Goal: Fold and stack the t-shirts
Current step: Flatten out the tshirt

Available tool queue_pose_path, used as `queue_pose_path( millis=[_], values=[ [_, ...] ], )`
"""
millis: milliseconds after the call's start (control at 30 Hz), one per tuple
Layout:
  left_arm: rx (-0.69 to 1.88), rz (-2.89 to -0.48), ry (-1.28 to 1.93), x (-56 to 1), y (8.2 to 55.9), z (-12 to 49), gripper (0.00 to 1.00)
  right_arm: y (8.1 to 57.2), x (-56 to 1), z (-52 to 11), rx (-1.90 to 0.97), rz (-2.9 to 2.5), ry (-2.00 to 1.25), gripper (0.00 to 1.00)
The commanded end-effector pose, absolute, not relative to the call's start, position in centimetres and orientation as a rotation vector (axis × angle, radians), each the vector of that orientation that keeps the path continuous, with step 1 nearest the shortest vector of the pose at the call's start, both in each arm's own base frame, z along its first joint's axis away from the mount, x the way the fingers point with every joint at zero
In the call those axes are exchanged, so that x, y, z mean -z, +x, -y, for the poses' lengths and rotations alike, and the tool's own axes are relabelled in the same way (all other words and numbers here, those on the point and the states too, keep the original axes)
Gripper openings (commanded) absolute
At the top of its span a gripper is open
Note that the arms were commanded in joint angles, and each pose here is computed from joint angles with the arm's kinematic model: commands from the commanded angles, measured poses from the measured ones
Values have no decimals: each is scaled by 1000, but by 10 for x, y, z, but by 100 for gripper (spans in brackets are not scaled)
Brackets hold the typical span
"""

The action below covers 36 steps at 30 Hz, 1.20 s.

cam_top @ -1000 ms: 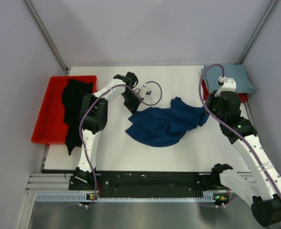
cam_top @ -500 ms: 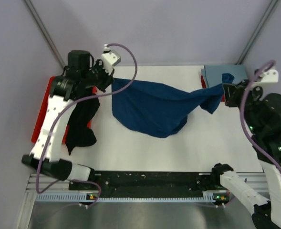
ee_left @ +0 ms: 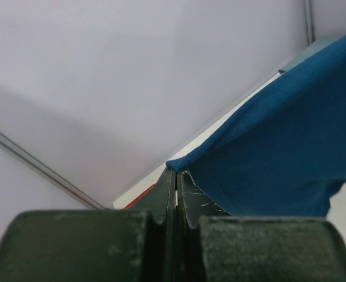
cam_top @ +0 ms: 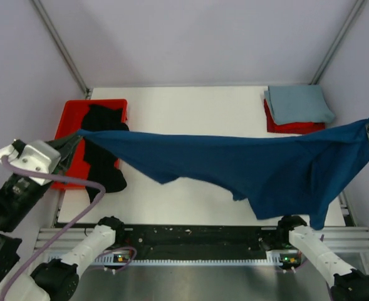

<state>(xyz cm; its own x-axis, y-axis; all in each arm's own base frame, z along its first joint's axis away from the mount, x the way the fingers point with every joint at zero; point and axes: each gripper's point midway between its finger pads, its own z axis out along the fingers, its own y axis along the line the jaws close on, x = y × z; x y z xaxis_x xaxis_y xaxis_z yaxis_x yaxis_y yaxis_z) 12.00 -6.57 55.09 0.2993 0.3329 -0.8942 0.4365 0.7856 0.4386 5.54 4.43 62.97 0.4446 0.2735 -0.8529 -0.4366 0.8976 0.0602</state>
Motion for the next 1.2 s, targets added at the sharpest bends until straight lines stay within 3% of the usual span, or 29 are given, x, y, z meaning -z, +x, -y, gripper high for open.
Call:
queue_pose_path(
  millis=[0,100,200,567,600,633,667,700,733,767,967,1167],
  values=[
    [103,-1441,701,-520,132,65,0,73,-632,-56,-478,-1062,-197,0],
    [73,-1533,692,-493,170,67,0,119,-625,-69,-466,-1137,-209,0],
    [14,-1653,671,-453,225,68,0,200,-591,-89,-426,-1290,-245,0],
    [-174,-1914,675,-297,430,91,0,519,-392,-153,-252,-1760,-301,0],
    [-184,-1941,687,-283,447,93,0,534,-375,-150,-217,-1808,-273,7],
    [-203,-1958,672,-278,461,93,12,549,-356,-149,-204,-1866,-223,23],
    [-215,-1991,661,-266,475,93,34,559,-343,-147,-178,-1907,-201,46],
    [-223,-2011,658,-262,485,93,49,561,-331,-144,-157,-1953,-197,66],
    [-233,-2047,660,-254,491,92,59,561,-321,-143,-150,-1990,-200,78],
    [-237,-2063,662,-254,496,93,62,556,-309,-141,-142,-2036,-189,84],
    [-68,-2126,798,-238,459,113,65,471,-264,-102,-37,-2212,-18,86],
    [273,-2157,1069,-206,349,157,50,368,-199,-56,64,-2277,237,88]
  ],
)
